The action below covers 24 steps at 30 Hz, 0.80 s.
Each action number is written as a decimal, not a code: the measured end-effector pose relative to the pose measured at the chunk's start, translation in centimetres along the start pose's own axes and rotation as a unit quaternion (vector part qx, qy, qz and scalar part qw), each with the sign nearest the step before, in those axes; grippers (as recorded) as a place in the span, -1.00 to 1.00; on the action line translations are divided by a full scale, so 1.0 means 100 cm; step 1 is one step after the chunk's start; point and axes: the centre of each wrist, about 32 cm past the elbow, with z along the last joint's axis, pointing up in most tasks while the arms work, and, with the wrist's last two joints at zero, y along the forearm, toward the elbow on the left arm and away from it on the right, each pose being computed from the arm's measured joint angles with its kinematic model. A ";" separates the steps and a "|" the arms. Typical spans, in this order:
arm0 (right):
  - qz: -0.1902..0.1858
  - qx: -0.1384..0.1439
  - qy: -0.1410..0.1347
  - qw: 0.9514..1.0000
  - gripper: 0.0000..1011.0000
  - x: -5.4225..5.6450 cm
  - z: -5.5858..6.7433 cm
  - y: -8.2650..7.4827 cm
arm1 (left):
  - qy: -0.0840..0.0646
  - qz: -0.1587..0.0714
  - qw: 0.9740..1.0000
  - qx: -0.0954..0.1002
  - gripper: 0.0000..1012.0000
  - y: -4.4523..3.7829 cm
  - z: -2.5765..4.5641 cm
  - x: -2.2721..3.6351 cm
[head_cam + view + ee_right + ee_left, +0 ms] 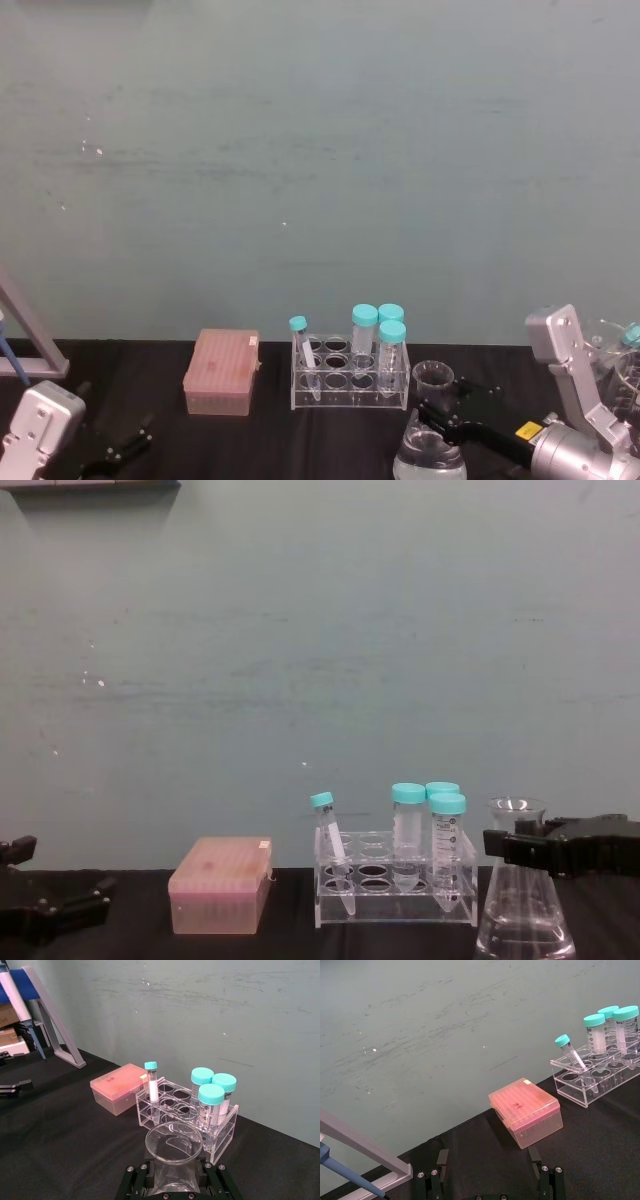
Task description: Pick up the beaker with the right gripper, shake it three times, and then put it down.
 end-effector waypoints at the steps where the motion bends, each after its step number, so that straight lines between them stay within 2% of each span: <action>1: 0.000 0.000 0.000 1.000 -0.11 0.000 0.000 0.000 | 0.000 0.000 1.000 0.000 0.98 0.0000 0.0000 0.0000; 24: -0.001 -0.001 0.000 1.000 -0.11 0.000 0.000 0.000 | 0.000 0.000 1.000 0.000 0.98 0.0000 0.0000 0.0000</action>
